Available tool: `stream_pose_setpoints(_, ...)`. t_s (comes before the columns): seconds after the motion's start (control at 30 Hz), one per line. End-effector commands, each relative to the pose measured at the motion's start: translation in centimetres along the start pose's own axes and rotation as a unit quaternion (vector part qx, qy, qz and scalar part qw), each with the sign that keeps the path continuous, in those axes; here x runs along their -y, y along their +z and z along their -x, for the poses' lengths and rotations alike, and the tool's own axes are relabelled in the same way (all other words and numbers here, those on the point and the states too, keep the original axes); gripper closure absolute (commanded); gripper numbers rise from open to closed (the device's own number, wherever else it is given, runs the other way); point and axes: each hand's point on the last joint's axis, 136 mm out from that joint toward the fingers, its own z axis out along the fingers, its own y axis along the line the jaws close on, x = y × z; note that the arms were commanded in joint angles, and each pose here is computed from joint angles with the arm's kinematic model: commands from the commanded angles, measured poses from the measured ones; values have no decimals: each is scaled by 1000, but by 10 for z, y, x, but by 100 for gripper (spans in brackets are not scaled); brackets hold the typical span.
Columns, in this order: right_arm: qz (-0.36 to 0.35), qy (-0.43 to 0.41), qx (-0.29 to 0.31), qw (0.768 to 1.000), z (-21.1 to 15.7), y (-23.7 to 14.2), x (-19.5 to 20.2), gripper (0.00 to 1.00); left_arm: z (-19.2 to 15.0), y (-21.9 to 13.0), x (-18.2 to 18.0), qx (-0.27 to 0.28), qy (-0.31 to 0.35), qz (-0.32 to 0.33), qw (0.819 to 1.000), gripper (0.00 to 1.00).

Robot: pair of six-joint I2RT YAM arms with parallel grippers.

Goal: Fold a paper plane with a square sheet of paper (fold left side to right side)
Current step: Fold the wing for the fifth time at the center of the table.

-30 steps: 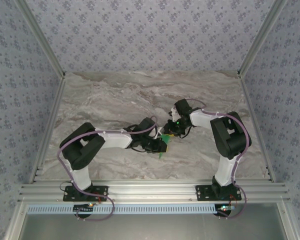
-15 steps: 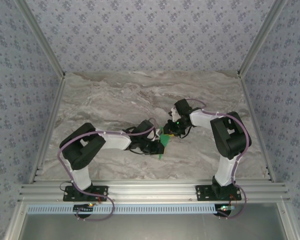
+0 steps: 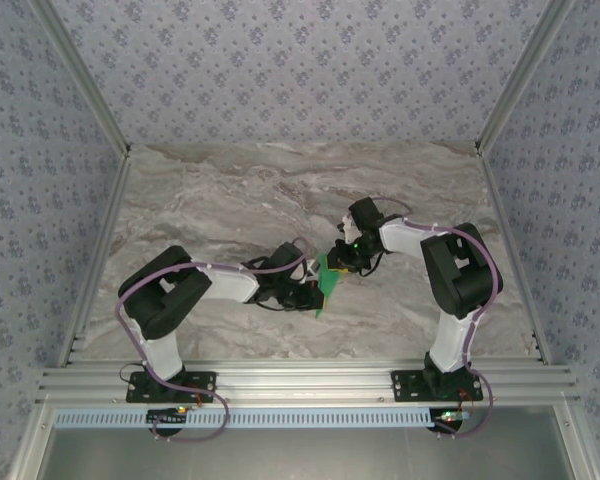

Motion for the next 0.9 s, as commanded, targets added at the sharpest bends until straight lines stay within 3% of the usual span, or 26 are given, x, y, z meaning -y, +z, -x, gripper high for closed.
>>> stream_pose_setpoints(0.0, -2, 3, -1, 1000, -4, 0, 8, 79, -13, 2, -29, -8, -31, 28, 999, 99)
stream_pose_setpoints(0.2, 85, -34, 79, 993, 18, -36, -28, 80, -26, 13, -48, -18, -60, 10, 998, 100)
stream_pose_setpoints(0.4, 93, -69, 123, 986, 0, -68, -40, 84, -28, 21, -55, -21, -79, -7, 997, 100)
stream_pose_setpoints(0.6, 112, -81, 111, 984, -38, -47, -51, 88, -28, 22, -58, -21, -82, -2, 996, 100)
stream_pose_setpoints(0.87, 107, -65, 96, 987, -50, -19, -42, 88, -28, 22, -59, -22, -84, 3, 996, 100)
